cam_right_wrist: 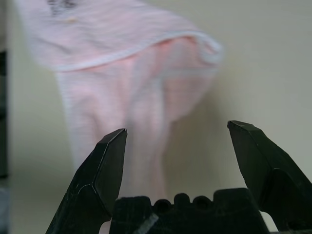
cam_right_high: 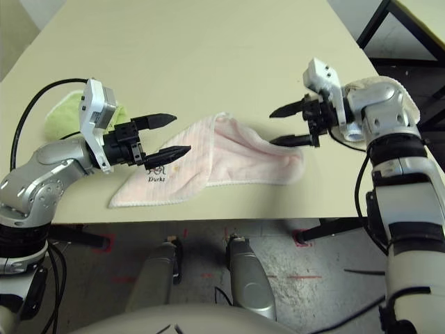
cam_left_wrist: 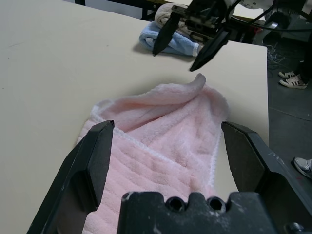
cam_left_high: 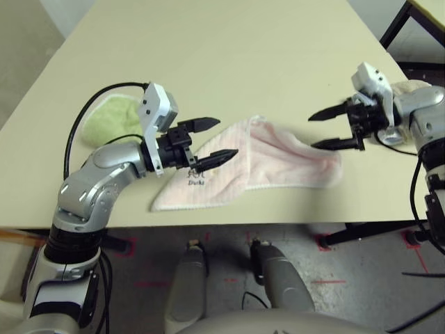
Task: Fold the towel and set it aside.
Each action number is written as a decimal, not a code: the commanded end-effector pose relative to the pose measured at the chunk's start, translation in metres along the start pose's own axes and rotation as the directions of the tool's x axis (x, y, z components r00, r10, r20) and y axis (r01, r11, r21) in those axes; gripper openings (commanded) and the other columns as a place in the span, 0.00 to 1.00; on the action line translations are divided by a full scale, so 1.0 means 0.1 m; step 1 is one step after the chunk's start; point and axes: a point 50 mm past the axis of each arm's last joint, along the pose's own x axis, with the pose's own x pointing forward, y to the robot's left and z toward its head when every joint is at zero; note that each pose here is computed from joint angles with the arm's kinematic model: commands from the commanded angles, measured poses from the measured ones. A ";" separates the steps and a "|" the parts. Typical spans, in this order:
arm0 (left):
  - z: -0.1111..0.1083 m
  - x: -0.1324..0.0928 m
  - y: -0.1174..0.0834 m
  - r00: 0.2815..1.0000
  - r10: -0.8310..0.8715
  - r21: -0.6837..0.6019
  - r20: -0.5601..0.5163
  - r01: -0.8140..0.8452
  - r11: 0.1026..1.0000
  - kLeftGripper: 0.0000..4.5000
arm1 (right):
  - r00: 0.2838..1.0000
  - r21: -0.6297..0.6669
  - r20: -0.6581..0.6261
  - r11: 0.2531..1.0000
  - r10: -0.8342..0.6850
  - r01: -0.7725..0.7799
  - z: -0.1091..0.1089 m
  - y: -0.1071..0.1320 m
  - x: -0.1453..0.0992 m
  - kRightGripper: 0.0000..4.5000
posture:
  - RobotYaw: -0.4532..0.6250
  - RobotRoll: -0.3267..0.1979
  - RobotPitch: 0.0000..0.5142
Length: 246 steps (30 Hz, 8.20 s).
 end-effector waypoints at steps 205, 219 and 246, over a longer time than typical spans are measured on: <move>0.40 -0.10 0.94 0.625 0.728 -0.357 0.281 -0.637 0.684 0.00 | 0.611 0.083 0.299 0.657 -0.733 0.749 0.65 -0.59 -0.44 0.00 | 0.53 0.62 0.25; -0.40 -0.41 0.41 0.843 0.507 -0.180 0.178 -0.479 0.859 0.00 | 0.932 0.134 0.208 0.953 -0.296 0.272 -0.01 -0.16 -0.26 0.00 | 0.54 0.62 0.34; -0.62 -0.99 0.17 0.947 -0.111 -0.171 -0.300 0.061 0.983 0.00 | 0.958 0.257 -0.287 0.963 -0.011 0.088 -0.60 0.26 -0.78 0.00 | 0.49 0.62 0.38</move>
